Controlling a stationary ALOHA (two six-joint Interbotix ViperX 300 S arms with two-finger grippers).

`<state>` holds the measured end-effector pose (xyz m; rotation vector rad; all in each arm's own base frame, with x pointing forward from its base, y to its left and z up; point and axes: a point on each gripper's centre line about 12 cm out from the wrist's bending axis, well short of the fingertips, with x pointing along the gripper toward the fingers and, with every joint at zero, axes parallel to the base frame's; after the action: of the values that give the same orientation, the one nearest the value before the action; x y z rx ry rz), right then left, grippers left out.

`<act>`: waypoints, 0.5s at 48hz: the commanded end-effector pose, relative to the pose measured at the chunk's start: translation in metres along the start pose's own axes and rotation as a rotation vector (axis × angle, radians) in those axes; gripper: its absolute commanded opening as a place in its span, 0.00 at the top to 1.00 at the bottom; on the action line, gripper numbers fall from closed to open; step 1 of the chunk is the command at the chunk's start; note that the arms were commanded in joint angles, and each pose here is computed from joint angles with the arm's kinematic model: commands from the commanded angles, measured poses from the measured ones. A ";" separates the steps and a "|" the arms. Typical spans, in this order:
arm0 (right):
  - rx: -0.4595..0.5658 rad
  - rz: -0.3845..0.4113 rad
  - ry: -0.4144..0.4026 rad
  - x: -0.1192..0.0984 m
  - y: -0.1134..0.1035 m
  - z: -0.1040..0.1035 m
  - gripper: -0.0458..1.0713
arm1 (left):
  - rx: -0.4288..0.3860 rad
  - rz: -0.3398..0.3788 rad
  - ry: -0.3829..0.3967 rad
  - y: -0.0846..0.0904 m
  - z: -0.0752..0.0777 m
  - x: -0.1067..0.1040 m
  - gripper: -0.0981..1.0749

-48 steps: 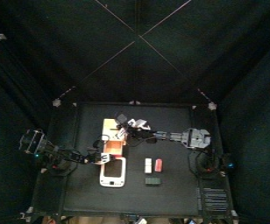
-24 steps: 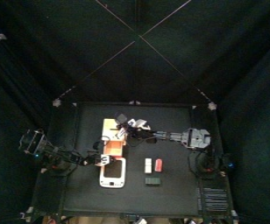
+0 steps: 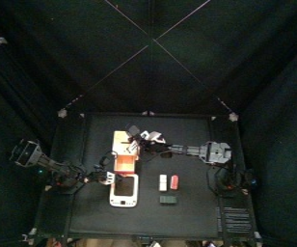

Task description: Open drawer

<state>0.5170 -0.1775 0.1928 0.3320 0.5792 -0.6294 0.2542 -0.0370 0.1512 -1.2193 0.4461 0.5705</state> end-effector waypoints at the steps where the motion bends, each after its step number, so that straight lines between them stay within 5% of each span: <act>1: 0.017 0.031 -0.077 -0.021 0.005 0.032 0.72 | 0.077 -0.095 0.000 -0.011 0.004 -0.012 0.25; 13: 0.025 0.089 -0.139 -0.036 0.013 0.050 0.72 | 0.370 -0.314 -0.016 -0.034 0.008 -0.033 0.25; 24: 0.023 0.139 -0.173 -0.043 0.018 0.056 0.72 | 0.557 -0.395 -0.042 -0.042 0.007 -0.036 0.25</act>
<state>0.5253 -0.1717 0.2230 0.3384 0.4715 -0.5510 0.2494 -0.0443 0.2004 -0.7872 0.3112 0.1517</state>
